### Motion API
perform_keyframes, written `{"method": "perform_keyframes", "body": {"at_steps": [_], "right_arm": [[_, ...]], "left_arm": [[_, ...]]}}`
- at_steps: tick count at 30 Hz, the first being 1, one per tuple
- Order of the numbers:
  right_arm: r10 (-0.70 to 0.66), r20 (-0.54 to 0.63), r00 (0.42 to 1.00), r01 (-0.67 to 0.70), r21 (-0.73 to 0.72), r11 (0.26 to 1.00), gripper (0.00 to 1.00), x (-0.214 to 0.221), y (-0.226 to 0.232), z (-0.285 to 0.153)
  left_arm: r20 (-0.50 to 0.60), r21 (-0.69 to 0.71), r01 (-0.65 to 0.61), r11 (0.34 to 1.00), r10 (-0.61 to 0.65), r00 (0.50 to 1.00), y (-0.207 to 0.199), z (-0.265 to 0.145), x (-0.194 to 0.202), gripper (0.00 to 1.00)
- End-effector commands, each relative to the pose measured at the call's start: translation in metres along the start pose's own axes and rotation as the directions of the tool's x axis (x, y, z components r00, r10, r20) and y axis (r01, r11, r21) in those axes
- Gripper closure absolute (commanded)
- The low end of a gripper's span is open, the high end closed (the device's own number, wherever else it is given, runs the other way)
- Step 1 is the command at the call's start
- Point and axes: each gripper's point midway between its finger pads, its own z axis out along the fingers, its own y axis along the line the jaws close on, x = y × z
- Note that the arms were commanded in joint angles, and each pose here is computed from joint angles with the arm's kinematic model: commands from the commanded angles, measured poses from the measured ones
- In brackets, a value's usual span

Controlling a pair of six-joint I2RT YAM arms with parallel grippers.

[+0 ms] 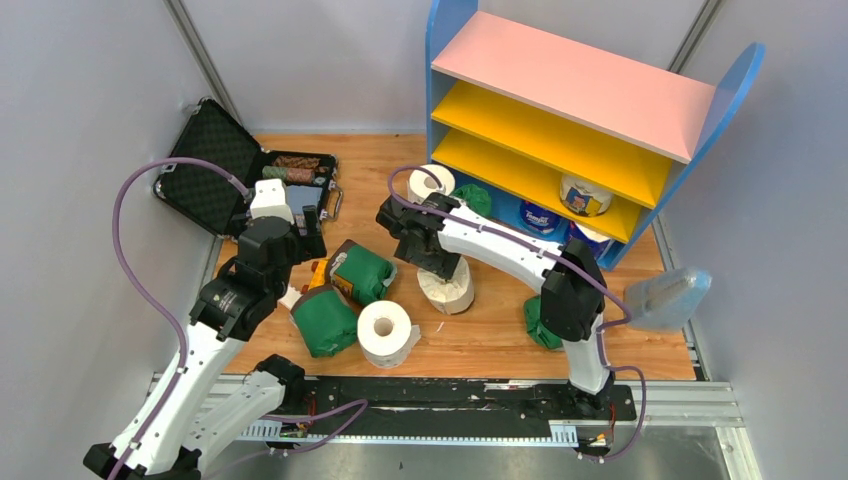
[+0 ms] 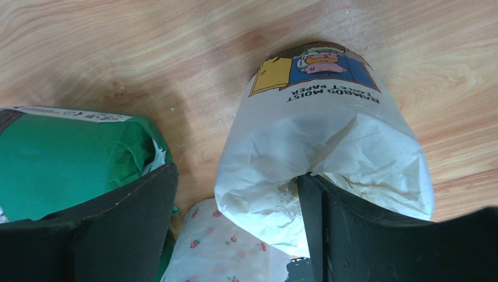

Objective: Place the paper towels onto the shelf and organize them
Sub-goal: Adjust the paper towel at the center of the board.

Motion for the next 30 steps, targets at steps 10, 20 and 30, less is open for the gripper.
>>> {"method": "perform_keyframes", "body": {"at_steps": [10,20,30], "right_arm": [[-0.126,0.017,0.992,0.125,0.044,0.991,0.66,-0.009,-0.012,0.009],[-0.656,0.250,0.712,0.701,-0.311,0.642,0.72,-0.022,-0.007,-0.059],[-0.887,0.415,0.202,0.957,-0.278,0.088,1.00,-0.003,-0.063,-0.068]], "left_arm": [[0.034,0.009,0.014,1.000,-0.014,0.999,-0.001,0.000,-0.008,0.00],[0.037,0.022,0.016,1.000,-0.017,0.999,-0.002,0.000,-0.009,0.00],[0.040,0.029,0.015,0.999,-0.017,0.999,-0.003,-0.001,-0.009,0.00]]}}
